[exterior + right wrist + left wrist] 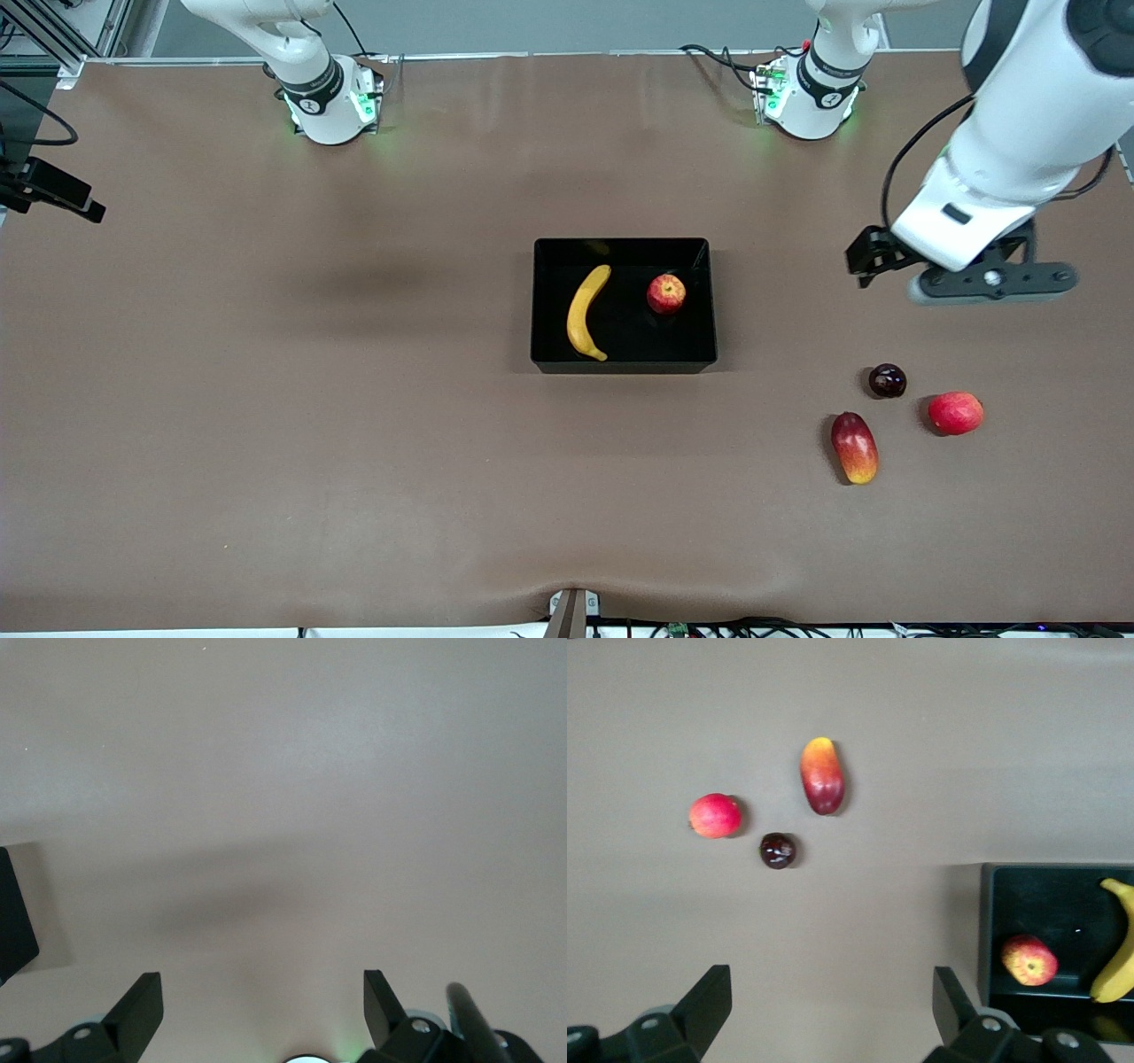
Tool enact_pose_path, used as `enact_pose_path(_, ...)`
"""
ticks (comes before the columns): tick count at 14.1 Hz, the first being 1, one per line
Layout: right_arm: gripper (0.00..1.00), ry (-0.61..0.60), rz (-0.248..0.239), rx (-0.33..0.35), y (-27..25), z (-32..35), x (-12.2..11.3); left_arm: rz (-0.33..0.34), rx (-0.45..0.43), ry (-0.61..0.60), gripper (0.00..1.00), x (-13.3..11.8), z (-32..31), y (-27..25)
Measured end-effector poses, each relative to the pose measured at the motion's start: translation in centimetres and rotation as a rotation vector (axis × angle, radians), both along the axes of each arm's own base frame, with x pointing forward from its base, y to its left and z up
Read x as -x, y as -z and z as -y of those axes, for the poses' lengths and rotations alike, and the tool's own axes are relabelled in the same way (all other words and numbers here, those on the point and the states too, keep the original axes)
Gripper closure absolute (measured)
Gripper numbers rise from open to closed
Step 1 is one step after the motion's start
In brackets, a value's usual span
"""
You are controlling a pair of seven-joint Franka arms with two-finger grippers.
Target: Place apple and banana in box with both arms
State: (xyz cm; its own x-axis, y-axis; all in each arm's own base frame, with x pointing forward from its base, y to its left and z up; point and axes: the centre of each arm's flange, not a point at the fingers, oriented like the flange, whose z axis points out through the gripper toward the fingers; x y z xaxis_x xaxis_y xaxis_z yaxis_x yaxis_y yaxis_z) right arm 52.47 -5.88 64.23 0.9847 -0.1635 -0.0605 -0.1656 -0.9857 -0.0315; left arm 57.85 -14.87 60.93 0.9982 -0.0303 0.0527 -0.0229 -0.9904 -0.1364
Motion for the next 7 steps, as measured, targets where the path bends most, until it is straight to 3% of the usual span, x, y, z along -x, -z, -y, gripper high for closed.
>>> enact_pose_path(7,0.0,0.0,0.0,0.0,0.0,0.0,0.0,-0.018,0.075,-0.046,0.0,4.4,-8.3,-2.4)
